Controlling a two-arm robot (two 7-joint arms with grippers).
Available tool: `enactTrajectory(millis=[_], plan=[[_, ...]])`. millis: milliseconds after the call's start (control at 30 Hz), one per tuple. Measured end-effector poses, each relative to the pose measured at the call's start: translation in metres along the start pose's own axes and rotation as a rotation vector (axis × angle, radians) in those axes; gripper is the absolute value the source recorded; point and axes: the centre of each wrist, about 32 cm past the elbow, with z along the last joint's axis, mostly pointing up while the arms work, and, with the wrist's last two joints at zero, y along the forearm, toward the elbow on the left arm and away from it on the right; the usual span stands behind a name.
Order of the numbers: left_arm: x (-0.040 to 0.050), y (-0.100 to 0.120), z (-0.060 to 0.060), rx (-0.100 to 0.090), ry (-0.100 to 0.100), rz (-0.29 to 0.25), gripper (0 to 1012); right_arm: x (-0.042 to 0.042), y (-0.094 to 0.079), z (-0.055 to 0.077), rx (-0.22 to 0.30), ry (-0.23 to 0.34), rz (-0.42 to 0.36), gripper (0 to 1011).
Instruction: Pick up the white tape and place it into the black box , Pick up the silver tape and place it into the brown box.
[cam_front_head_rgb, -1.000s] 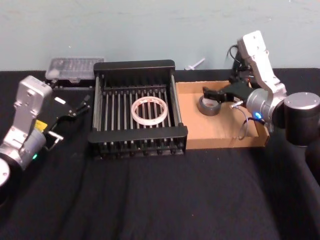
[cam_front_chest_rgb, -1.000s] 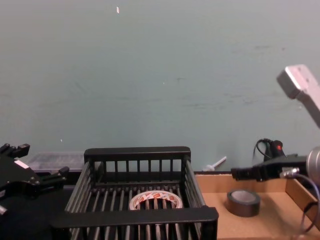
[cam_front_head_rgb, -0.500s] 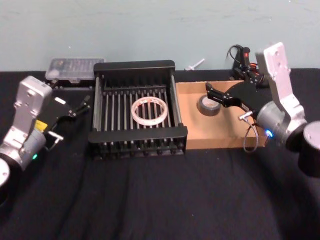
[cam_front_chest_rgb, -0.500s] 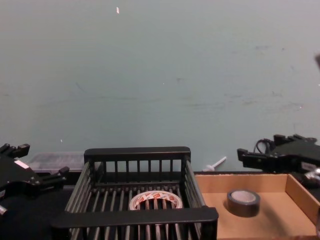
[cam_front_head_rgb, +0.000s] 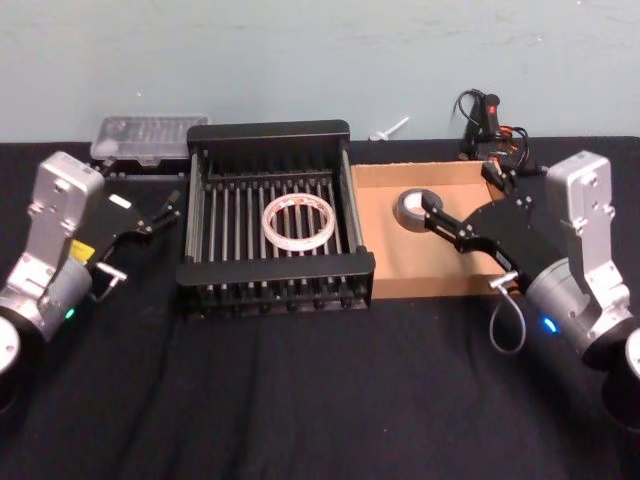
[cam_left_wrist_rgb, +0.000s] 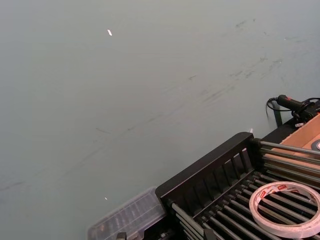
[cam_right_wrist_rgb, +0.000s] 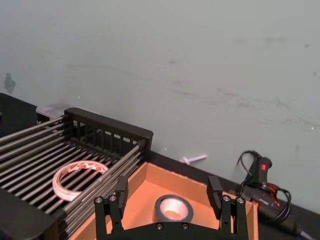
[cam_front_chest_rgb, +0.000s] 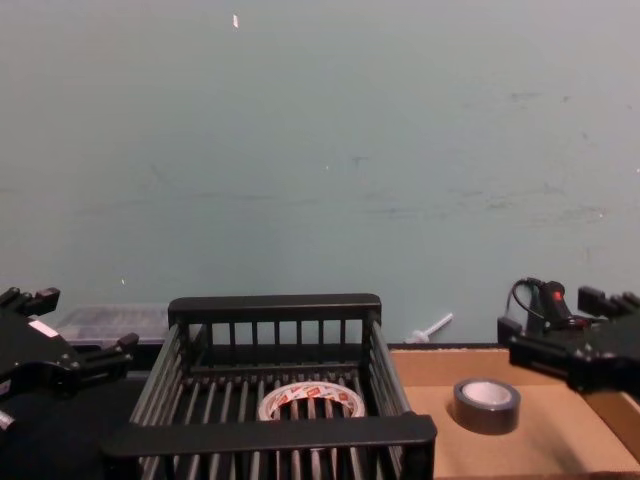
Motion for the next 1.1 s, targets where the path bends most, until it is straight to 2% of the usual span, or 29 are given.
enactTrajectory(millis=[333, 1100], plan=[[0.0000, 0.0000, 0.0000, 0.000, 0.000, 0.000, 1001, -0.0076, -0.0049, -0.0103, -0.030, 0.017, 0.006, 1003], [0.0000, 0.0000, 0.0000, 0.000, 0.000, 0.000, 1001, -0.0069, -0.0051, -0.0097, -0.026, 0.015, 0.006, 1002]])
